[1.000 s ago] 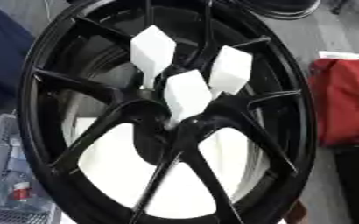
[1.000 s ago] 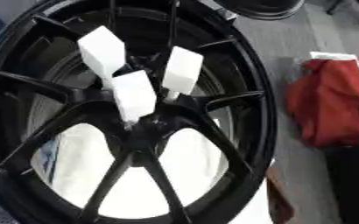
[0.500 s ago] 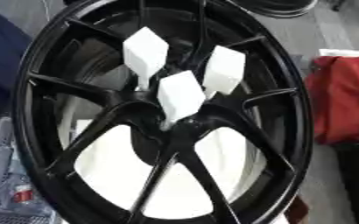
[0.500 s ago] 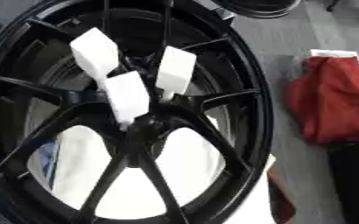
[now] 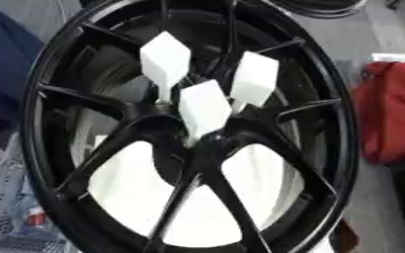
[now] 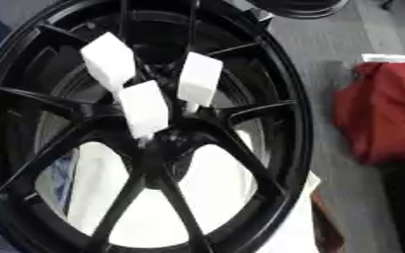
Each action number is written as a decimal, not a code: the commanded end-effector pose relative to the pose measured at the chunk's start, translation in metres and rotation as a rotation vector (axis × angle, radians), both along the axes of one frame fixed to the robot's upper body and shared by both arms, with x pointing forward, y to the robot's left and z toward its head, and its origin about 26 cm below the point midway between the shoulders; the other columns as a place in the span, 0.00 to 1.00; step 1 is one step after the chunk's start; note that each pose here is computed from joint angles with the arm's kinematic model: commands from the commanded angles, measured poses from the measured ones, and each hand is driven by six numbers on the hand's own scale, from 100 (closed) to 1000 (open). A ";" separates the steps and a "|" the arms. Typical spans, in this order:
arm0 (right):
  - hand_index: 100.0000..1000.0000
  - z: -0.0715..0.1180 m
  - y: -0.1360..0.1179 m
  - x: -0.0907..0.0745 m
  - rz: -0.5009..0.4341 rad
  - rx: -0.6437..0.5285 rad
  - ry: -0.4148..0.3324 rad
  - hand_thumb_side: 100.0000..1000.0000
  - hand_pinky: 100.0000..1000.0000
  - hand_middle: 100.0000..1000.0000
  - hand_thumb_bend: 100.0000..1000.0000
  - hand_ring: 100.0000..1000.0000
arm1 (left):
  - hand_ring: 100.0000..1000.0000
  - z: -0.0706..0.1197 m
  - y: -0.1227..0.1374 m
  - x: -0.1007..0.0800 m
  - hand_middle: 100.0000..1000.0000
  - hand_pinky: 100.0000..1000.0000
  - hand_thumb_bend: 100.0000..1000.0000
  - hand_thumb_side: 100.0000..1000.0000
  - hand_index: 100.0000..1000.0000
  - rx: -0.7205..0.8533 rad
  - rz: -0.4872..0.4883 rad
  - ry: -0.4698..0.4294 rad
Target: Pull the pin out of the wheel hub.
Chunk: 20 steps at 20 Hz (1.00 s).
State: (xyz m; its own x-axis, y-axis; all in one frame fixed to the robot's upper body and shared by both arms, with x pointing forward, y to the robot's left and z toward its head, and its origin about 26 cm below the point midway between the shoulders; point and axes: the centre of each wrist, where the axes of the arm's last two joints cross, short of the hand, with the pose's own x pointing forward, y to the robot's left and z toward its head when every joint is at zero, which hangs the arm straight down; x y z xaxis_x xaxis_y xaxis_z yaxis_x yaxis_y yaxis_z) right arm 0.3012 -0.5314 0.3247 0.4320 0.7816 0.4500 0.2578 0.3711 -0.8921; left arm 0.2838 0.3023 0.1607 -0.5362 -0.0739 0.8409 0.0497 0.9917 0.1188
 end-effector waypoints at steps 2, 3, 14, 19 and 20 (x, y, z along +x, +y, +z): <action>0.70 -0.006 -0.002 -0.003 -0.032 0.012 -0.053 0.03 0.78 0.48 0.00 0.72 | 0.52 0.007 -0.001 -0.002 0.70 1.00 0.05 0.98 0.87 -0.004 -0.003 -0.029; 0.78 -0.010 -0.001 -0.003 -0.032 0.018 -0.057 0.03 0.80 0.67 0.00 0.79 | 0.52 0.007 -0.001 -0.002 0.70 1.00 0.05 0.98 0.87 -0.004 -0.004 -0.030; 0.89 -0.010 0.015 -0.006 0.030 0.002 -0.208 0.02 0.85 0.83 0.00 0.86 | 0.53 0.006 -0.002 -0.002 0.70 1.00 0.06 0.98 0.87 -0.008 -0.009 -0.026; 0.90 -0.008 0.018 -0.005 0.033 0.000 -0.224 0.03 0.85 0.83 0.00 0.87 | 0.53 0.006 -0.002 -0.002 0.70 1.00 0.06 0.98 0.87 -0.010 -0.013 -0.022; 0.90 -0.008 0.019 -0.005 0.038 -0.001 -0.228 0.03 0.85 0.83 0.00 0.87 | 0.53 0.006 -0.003 -0.002 0.70 1.00 0.06 0.98 0.87 -0.011 -0.014 -0.022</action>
State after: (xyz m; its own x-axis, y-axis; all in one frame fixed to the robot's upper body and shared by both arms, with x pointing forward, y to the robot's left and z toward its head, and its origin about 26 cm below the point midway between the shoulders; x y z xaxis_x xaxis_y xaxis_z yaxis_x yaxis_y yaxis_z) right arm 0.3018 -0.5123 0.2986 0.3065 0.7802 0.5453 0.4031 0.4126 -0.8169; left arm 0.2841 0.2998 0.1590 -0.5338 -0.0571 0.8437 0.0553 0.9932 0.1022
